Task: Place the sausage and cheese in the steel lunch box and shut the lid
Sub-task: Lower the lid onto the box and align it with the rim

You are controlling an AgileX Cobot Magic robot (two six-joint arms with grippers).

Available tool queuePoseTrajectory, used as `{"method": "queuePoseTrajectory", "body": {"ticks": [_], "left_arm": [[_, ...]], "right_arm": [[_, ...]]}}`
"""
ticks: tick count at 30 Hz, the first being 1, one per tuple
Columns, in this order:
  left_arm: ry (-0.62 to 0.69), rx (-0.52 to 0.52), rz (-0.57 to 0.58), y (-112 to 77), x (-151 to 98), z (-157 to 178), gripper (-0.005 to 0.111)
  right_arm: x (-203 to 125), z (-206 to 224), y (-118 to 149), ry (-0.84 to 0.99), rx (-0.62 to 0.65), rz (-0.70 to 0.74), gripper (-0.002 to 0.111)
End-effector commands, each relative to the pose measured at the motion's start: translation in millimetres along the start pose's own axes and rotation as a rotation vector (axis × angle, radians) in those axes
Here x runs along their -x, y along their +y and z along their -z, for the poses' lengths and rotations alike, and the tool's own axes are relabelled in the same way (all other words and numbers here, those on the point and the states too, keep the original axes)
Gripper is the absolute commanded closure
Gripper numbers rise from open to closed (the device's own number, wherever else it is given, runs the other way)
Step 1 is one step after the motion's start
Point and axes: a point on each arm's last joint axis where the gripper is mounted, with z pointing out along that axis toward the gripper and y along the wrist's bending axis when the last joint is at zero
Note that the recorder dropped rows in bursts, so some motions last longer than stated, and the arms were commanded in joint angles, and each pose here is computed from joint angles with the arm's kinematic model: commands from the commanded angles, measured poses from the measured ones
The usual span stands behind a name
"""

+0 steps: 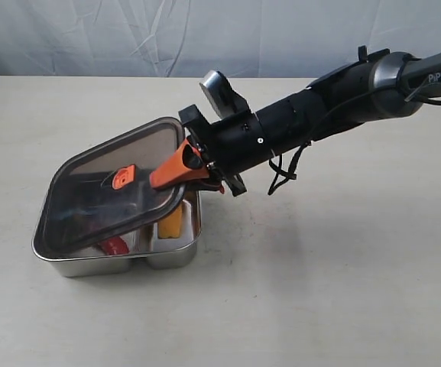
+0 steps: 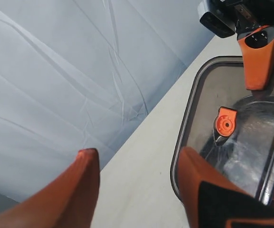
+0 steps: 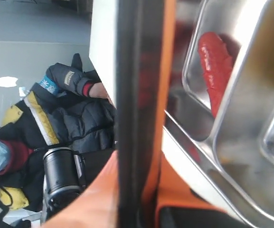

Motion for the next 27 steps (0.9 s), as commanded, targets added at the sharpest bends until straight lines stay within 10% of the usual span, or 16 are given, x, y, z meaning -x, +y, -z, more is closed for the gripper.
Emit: {"method": "queuePoseTrajectory", "body": {"ticks": [1, 27], "left_arm": [[-0.017, 0.018, 0.002, 2.2, 3, 2, 0.058], [-0.003, 0.022, -0.026, 2.6, 1, 2, 0.058]], "right_arm": [[8, 3, 16, -0.097, 0.105, -0.024, 0.109], [-29, -6, -18, -0.074, -0.168, -0.049, 0.109]]}}
